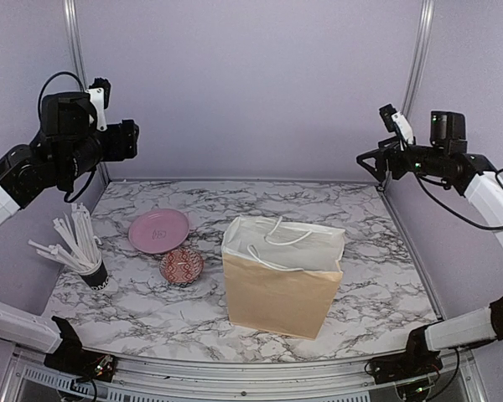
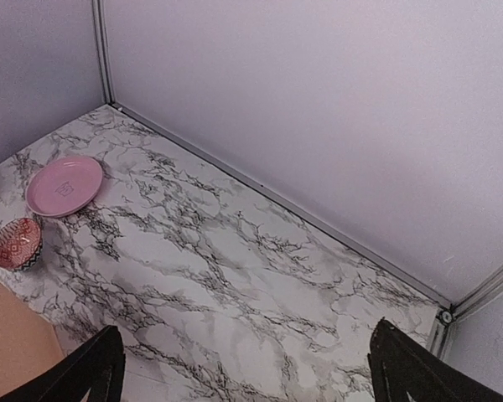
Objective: Pack the takeout coffee
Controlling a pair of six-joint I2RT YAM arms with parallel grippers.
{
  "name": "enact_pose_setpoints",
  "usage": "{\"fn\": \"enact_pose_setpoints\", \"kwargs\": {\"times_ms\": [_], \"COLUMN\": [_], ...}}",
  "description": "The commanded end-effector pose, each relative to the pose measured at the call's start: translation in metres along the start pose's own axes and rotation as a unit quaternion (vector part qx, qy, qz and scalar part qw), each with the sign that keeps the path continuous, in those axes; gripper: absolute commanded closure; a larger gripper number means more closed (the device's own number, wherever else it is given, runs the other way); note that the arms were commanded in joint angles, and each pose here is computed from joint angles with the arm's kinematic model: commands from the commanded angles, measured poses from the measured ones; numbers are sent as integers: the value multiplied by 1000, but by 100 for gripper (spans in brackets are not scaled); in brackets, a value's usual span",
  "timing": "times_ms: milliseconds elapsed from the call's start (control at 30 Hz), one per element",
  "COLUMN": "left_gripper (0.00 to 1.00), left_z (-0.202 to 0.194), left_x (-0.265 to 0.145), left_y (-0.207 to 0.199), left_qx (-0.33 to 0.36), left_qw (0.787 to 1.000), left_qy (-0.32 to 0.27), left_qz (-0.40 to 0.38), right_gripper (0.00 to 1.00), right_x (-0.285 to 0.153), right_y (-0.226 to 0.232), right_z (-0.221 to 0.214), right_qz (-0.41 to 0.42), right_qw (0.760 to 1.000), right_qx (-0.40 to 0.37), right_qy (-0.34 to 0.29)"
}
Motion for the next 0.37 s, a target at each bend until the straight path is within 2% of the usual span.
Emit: {"fn": "enact_pose_setpoints", "kwargs": {"times_ms": [0,167,333], "left_gripper": [17,17,15], "left_z": [-6,-11,-20], "left_x": [-7,-18,-25], "left_y": [-4,-2,7], "left_qx": [19,0,15], "left_qw": [999,997,998], "left_qy": [20,20,29], "left_qz": [-47,-75,-61], "right_gripper": [1,1,1], "right_x": [-25,-36,-52], "right_y": [7,-2,-10], "right_z": [18,23,34], "right_qz": [-20,-85,-151], "right_qw": [998,992,982], "right_qx": [-7,39,50], "right_qy": [-56,-80,-106]}}
Point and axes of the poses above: each gripper's point midway between its finger pads, its own x axis out along the fingers, its own y axis along the line the jaws close on, z = x × y, the point moved 7 cm from there along -x, back along the fingers, and after that the axes turned 7 degrees about x, right-handed, at the moved point
